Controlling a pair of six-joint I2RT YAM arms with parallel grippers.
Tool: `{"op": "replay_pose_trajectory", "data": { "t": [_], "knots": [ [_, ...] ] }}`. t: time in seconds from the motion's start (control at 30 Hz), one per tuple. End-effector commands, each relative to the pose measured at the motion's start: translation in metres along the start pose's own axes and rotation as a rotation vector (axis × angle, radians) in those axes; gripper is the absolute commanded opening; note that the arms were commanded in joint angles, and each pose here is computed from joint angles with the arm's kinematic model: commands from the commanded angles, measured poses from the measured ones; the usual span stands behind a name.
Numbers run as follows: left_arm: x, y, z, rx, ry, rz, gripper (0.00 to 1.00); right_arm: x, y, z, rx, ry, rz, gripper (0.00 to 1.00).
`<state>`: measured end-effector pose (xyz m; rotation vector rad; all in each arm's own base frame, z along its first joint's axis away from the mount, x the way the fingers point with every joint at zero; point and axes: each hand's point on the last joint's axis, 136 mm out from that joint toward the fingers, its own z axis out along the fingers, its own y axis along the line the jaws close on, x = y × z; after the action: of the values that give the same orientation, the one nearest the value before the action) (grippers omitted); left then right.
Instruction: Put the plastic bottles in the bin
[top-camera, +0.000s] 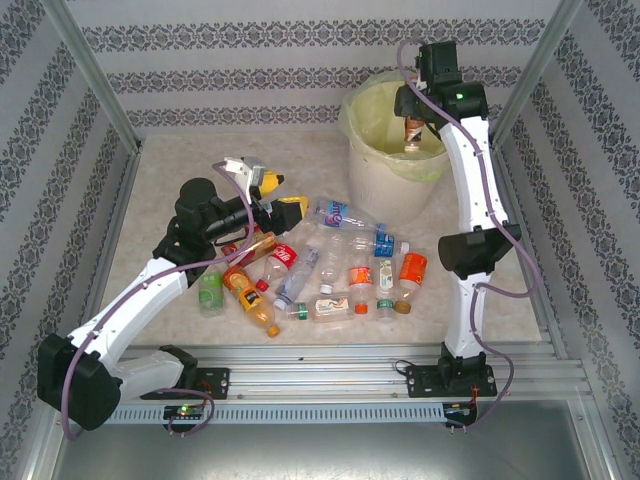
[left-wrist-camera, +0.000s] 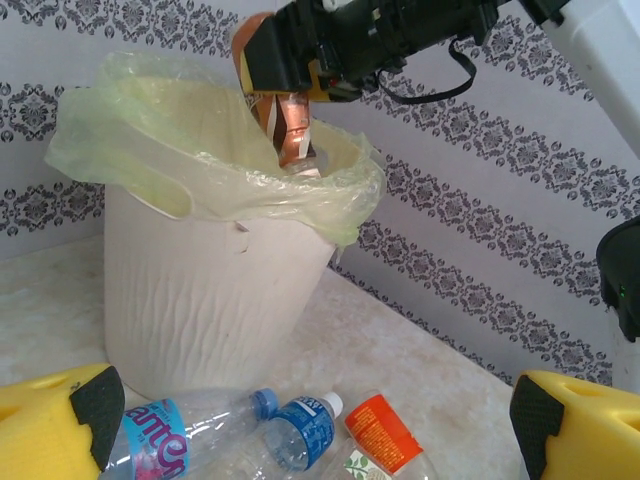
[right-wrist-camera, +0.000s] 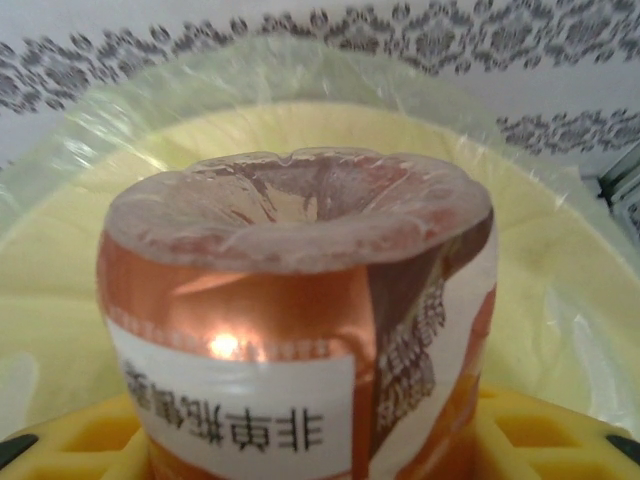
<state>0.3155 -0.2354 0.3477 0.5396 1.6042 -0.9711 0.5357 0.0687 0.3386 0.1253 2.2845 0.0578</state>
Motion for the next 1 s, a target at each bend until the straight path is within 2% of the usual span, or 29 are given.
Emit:
{"op": "replay_pose_trajectory", "data": {
  "t": [0.0,0.4,0.6,0.97],
  "knots": [
    [-0.002,-0.005,-0.003,-0.001,-0.003,0.033,1.00,0.022,0.005,0.017,-0.037,0.092,0.020,0.55],
    [0.004,-0.002,0.000,-0.008,0.021,0.029,1.00,0.071,0.009,0.067,-0.048,0.276,0.034,0.57],
    [0.004,-0.002,0.001,-0.006,0.023,0.029,1.00,0.081,0.008,0.076,-0.042,0.311,0.039,0.65],
    [0.007,-0.002,0.002,0.004,0.033,0.030,1.00,0.068,0.010,0.061,-0.066,0.272,0.057,0.84]
  ]
}}
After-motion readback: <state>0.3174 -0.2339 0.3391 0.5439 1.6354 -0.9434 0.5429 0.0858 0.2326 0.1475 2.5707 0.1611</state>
